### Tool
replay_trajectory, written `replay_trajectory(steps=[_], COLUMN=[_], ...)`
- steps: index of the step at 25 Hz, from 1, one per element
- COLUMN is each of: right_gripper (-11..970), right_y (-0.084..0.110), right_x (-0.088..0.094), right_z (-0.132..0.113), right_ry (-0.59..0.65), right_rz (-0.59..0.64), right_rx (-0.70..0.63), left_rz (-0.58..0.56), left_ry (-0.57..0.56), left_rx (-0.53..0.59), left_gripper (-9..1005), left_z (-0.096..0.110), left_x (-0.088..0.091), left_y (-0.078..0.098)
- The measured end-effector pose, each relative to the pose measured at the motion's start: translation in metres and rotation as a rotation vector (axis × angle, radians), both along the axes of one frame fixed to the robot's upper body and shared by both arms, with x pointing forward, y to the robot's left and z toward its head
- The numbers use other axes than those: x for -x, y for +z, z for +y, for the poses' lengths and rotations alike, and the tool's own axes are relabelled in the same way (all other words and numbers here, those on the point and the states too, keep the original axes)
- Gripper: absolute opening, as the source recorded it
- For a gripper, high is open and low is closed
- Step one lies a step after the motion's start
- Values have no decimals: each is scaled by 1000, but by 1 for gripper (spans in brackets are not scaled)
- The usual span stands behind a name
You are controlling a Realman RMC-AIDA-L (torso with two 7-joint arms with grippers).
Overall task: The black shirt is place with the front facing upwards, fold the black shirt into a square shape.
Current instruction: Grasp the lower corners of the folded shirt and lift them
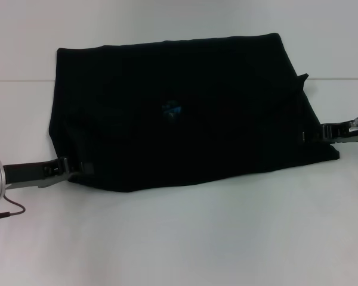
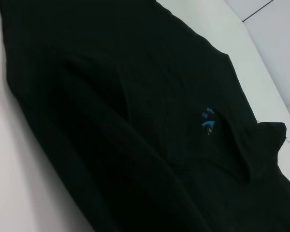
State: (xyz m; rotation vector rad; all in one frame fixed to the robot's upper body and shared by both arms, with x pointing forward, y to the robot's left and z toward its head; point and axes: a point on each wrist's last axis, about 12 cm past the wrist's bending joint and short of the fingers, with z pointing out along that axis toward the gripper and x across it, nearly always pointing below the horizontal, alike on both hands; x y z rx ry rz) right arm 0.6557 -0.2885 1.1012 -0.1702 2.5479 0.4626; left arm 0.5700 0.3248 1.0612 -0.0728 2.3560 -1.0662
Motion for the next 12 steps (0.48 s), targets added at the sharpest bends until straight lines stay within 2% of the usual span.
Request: replay_trajectory(steps=[11, 12], right_gripper=[626, 579], right_y=[-1, -1], right_x=[1, 1], right_z=[3, 4], right_ry=[33, 34], right_rz=[3, 3], right_rx=[23, 25], left_rz=[0, 0], left_ry=[-1, -1], left_rx=[2, 2], left_gripper=[49, 50], left_z=[0, 0], left_x=[0, 0], left_y=[0, 0])
